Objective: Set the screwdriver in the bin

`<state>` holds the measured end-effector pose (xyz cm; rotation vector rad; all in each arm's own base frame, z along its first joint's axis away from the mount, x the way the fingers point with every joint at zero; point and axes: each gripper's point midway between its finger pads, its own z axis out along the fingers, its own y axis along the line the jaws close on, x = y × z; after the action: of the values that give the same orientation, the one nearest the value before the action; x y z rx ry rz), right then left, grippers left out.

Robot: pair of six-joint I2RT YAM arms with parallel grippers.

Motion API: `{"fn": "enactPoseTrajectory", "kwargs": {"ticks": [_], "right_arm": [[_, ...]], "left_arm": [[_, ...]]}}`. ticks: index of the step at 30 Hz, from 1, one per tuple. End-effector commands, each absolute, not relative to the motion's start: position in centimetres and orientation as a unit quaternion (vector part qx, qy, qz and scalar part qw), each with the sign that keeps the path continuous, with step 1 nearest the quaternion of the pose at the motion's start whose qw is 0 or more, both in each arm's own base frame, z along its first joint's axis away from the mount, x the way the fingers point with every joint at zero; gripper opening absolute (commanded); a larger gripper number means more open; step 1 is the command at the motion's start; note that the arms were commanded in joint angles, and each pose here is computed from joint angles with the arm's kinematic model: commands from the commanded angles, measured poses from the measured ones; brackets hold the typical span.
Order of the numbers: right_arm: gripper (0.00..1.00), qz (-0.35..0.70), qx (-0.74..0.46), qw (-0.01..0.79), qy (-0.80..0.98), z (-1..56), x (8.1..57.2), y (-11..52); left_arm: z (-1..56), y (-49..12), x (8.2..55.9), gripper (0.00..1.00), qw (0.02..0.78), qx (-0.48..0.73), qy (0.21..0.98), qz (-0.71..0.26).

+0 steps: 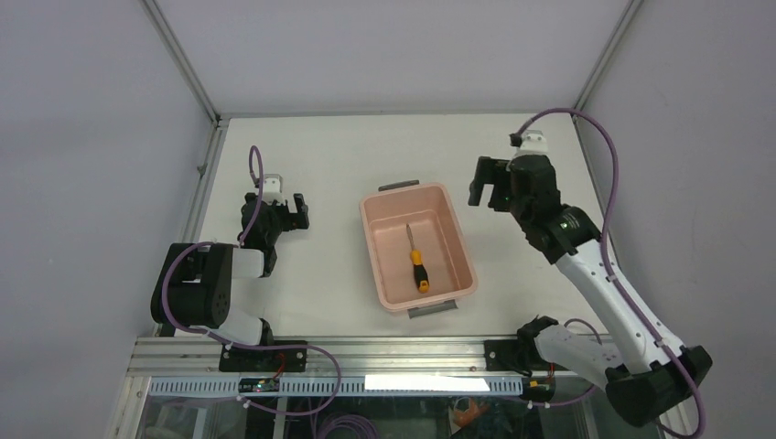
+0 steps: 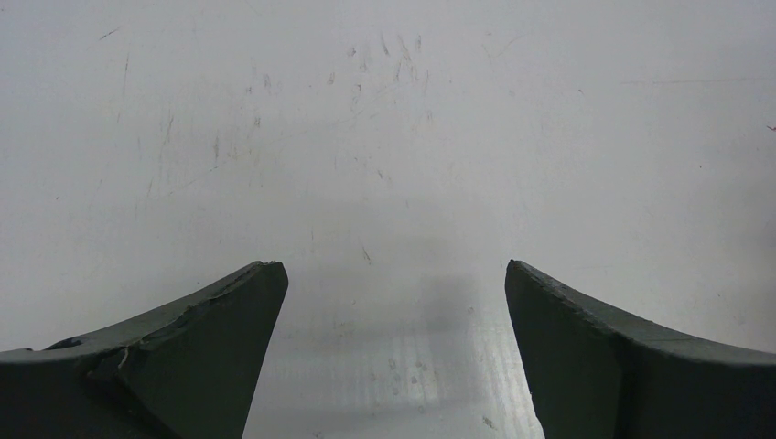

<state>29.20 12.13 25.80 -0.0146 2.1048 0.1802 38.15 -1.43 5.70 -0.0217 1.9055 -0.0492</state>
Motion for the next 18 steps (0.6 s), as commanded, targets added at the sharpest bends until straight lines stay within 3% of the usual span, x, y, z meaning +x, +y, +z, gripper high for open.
{"fn": "enactPoseTrajectory", "kwargs": {"ticks": [1,11,18], "right_arm": [[0.99,0.074,0.03,0.56,0.824,25.9,30.8,8.7],[0.99,-0.035,0.167,0.594,0.786,15.5,29.8,1.3],[0.99,-0.034,0.185,0.575,0.796,13.6,29.1,1.2]], "left_arm": [[7.9,-1.4,39.3,0.99,0.612,-0.003,0.79,-0.023],[7.9,-1.3,39.3,0.99,0.612,-0.003,0.79,-0.022],[7.9,-1.4,39.3,0.99,0.613,-0.003,0.79,-0.023]]}}
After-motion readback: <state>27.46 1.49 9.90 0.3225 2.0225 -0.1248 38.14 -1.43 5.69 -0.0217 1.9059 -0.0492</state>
